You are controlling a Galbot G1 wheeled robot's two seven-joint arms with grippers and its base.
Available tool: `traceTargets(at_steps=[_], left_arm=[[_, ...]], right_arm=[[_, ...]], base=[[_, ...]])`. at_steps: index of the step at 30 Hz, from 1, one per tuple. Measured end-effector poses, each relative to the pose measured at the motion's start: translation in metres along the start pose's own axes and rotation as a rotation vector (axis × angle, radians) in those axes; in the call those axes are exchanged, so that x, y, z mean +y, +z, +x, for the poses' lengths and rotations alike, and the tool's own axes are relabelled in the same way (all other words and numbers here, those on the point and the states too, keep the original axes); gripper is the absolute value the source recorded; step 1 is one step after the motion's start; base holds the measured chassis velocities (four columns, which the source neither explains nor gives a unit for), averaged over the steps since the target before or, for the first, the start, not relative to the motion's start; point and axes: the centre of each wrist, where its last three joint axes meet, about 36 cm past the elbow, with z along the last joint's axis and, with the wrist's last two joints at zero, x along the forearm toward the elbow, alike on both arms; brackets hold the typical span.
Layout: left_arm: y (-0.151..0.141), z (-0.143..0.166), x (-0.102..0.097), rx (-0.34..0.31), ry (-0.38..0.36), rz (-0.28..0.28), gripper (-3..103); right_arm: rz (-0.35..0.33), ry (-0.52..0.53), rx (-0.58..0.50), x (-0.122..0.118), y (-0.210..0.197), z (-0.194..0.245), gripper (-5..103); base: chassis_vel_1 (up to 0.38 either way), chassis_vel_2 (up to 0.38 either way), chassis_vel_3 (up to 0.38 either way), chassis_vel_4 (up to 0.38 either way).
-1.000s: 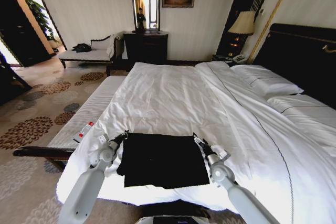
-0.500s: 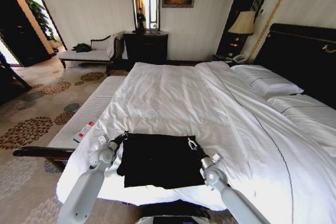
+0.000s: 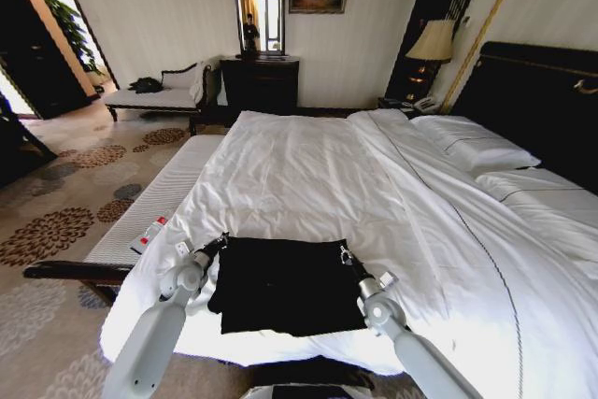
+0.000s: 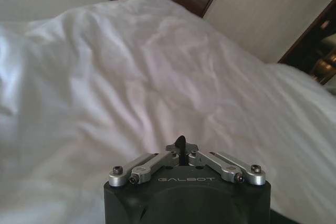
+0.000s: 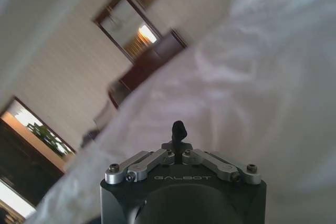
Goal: Fold the clothes on the bed.
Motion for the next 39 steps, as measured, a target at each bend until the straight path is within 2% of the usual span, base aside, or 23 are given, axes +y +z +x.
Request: traceTargets(at_steps=[2,6,7,10,12,15,21,22,24,28,32,33,36,37,38,39], left_arm=[[-0.006,0.007,-0.007,-0.018,0.024,0.016,2],[-0.031,0.046,-0.035,-0.099,0.13,0.076,2],[-0.031,0.046,-0.035,-0.099,0.13,0.076,2],[-0.045,0.079,-0.046,-0.153,0.188,0.118,2],[-0.047,0.087,-0.048,-0.165,0.2,0.128,2],[-0.061,0.122,-0.053,-0.22,0.244,0.161,2],[-0.079,0.172,-0.061,-0.29,0.286,0.161,2],[-0.079,0.172,-0.061,-0.29,0.286,0.161,2],[-0.082,0.185,-0.064,-0.305,0.294,0.15,2],[-0.084,0.199,-0.07,-0.313,0.293,0.129,2],[-0.092,0.222,-0.081,-0.307,0.275,0.081,2],[-0.092,0.222,-0.081,-0.307,0.275,0.081,2],[-0.101,0.231,-0.086,-0.292,0.269,0.058,2],[-0.104,0.228,-0.086,-0.283,0.266,0.051,2],[-0.105,0.219,-0.083,-0.269,0.261,0.05,2],[-0.105,0.219,-0.083,-0.269,0.261,0.05,2]], right_arm=[[0.003,-0.034,-0.043,0.005,-0.005,-0.001,1],[-0.041,-0.174,-0.206,0.036,-0.035,0.01,1],[-0.041,-0.174,-0.206,0.036,-0.035,0.01,1],[-0.047,-0.254,-0.292,0.053,-0.054,0.025,1],[-0.047,-0.265,-0.308,0.057,-0.058,0.028,1],[-0.051,-0.308,-0.369,0.071,-0.073,0.04,1],[-0.065,-0.363,-0.465,0.102,-0.097,0.062,1],[-0.065,-0.363,-0.465,0.102,-0.097,0.062,1],[-0.044,-0.368,-0.488,0.112,-0.102,0.072,1],[-0.003,-0.364,-0.494,0.125,-0.108,0.085,1],[0.042,-0.263,-0.44,0.158,-0.127,0.106,1],[0.042,-0.263,-0.44,0.158,-0.127,0.106,1],[0.06,-0.135,-0.349,0.192,-0.151,0.115,1],[0.073,-0.07,-0.289,0.201,-0.158,0.115,1],[0.092,-0.01,-0.224,0.204,-0.16,0.111,1],[0.092,-0.01,-0.224,0.204,-0.16,0.111,1]], base=[[0.0,0.0,0.0,0.0],[0.0,0.0,0.0,0.0],[0.0,0.0,0.0,0.0],[0.0,0.0,0.0,0.0],[0.0,0.0,0.0,0.0],[0.0,0.0,0.0,0.0],[0.0,0.0,0.0,0.0],[0.0,0.0,0.0,0.0],[0.0,0.0,0.0,0.0],[0.0,0.0,0.0,0.0],[0.0,0.0,0.0,0.0],[0.0,0.0,0.0,0.0],[0.0,0.0,0.0,0.0],[0.0,0.0,0.0,0.0],[0.0,0.0,0.0,0.0],[0.0,0.0,0.0,0.0]])
